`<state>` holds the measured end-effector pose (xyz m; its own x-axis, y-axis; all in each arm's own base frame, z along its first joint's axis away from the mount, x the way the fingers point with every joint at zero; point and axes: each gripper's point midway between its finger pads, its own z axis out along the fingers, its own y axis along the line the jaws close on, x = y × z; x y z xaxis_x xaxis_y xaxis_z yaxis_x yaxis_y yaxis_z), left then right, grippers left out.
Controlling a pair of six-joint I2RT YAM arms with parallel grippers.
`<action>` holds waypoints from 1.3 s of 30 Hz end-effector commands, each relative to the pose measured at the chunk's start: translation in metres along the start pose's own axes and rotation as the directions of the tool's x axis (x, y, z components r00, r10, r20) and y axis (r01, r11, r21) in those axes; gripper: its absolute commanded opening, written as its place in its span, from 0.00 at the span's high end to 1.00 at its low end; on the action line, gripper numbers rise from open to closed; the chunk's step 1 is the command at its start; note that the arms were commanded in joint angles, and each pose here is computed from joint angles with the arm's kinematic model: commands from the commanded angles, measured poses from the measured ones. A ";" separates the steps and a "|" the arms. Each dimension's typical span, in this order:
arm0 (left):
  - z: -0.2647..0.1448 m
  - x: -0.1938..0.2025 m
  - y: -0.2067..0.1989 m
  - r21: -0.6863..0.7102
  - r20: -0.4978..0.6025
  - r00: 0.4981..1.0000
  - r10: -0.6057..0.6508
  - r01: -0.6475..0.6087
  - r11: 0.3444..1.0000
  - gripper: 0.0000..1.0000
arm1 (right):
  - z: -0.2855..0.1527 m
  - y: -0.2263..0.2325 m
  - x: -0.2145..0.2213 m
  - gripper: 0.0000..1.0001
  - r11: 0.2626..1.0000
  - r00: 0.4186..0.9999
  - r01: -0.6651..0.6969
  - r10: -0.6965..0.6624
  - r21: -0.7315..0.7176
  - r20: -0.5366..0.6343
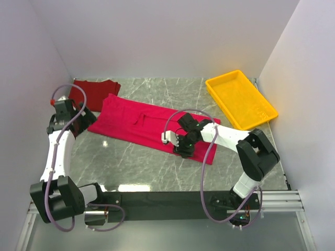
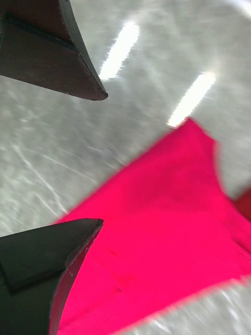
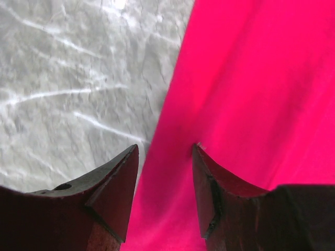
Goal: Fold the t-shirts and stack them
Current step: Fold the tshirt
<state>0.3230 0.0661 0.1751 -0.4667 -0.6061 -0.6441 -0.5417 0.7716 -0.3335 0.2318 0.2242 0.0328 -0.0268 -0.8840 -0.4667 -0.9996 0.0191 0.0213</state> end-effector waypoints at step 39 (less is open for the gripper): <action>-0.048 0.037 0.009 0.071 0.005 0.994 -0.105 0.104 0.992 0.01 | 0.058 -0.005 -0.039 0.85 0.992 0.990 -0.047 0.062 0.119 -0.126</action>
<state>0.2678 0.0439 0.1729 -0.4216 -0.6765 -0.6038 -0.5520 0.7198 -0.4209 0.2454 0.2947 0.0151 -0.0577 -0.9115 -0.4073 -0.9882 0.1101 -0.1064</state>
